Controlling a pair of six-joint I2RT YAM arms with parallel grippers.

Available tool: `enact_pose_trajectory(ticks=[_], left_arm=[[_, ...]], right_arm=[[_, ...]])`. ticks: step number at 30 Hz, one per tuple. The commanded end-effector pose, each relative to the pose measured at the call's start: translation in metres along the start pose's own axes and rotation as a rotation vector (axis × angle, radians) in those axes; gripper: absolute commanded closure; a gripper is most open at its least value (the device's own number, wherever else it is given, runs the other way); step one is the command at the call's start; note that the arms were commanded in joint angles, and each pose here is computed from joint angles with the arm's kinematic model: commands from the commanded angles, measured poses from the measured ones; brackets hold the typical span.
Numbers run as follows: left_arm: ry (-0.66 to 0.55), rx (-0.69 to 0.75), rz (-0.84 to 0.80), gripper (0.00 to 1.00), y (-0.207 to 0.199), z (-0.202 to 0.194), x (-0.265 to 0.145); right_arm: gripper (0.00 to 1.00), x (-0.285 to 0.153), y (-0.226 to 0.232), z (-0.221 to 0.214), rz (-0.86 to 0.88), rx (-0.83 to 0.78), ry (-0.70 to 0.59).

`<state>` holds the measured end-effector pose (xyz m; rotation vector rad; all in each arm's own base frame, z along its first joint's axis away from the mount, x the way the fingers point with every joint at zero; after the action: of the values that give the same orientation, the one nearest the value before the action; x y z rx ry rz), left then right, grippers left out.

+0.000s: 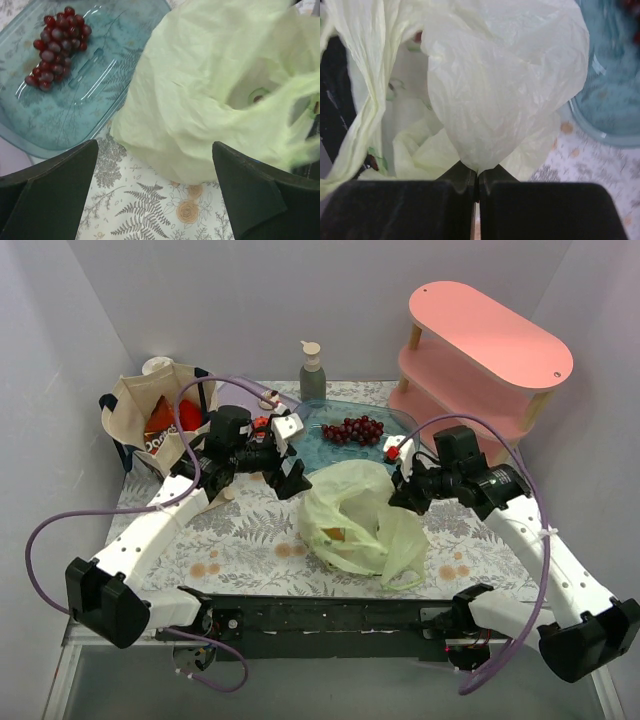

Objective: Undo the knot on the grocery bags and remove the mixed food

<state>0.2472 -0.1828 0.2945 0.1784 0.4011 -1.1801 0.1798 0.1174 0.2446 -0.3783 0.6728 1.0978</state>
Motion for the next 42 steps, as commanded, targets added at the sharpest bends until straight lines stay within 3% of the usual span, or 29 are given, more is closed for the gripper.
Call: enact_pose_trajectory(ticks=[1,4,11,17,19,20,24,26,28,30,31,35,37,42], left_arm=[[-0.068,0.073,0.148,0.02,0.004,0.009,-0.017],[-0.102,0.121,0.211,0.02,0.007,0.012,-0.023],[-0.128,0.113,0.230,0.02,0.013,0.023,-0.020],[-0.088,0.018,0.090,0.02,0.000,0.008,-0.010],[-0.066,-0.027,0.065,0.02,-0.003,-0.003,-0.006],[-0.064,-0.036,0.044,0.02,-0.005,-0.005,-0.005],[-0.049,-0.084,0.049,0.02,-0.001,-0.009,0.001],[-0.036,-0.110,0.046,0.02,0.002,-0.013,0.008],[-0.017,-0.138,0.009,0.02,0.002,-0.019,0.014],[0.000,-0.203,-0.076,0.02,-0.001,-0.024,0.024],[-0.004,-0.214,-0.119,0.02,-0.004,-0.023,0.026],[-0.017,-0.298,-0.300,0.02,-0.013,-0.012,0.043],[-0.005,-0.298,-0.313,0.02,-0.013,-0.010,0.056],[-0.004,-0.283,-0.326,0.02,-0.005,0.000,0.077]], right_arm=[[0.99,-0.038,0.027,0.067,0.092,-0.314,-0.224],[0.99,-0.048,0.045,0.084,0.184,-0.390,-0.263],[0.99,-0.046,0.049,0.070,0.182,-0.397,-0.206],[0.99,-0.032,0.049,0.050,0.219,-0.322,-0.114],[0.69,-0.030,0.041,0.047,0.140,-0.286,-0.081],[0.55,-0.032,0.029,0.049,0.013,-0.262,-0.064],[0.41,-0.069,0.024,0.074,-0.115,-0.352,-0.096],[0.29,-0.086,0.033,0.077,-0.080,-0.399,-0.098],[0.30,-0.106,0.042,0.083,-0.059,-0.469,-0.125],[0.38,-0.112,0.060,0.069,0.074,-0.488,-0.107],[0.40,-0.106,0.063,0.060,0.127,-0.499,-0.087],[0.67,-0.071,0.078,0.014,0.337,-0.429,0.014],[0.72,-0.048,0.079,-0.005,0.410,-0.443,0.049],[0.76,-0.005,0.062,-0.019,0.349,-0.482,0.077]])
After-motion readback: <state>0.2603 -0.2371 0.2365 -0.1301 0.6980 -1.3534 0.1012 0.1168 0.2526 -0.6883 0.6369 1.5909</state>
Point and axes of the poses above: each gripper's point midway between its finger pads, its own x axis out along the fingers, its own y axis along the line the jaws close on, z = x × y, the point moved 8 cm from there along -x, back along the fingers, and after that the axes turned 4 degrees about -x, right-handed, at the moved point
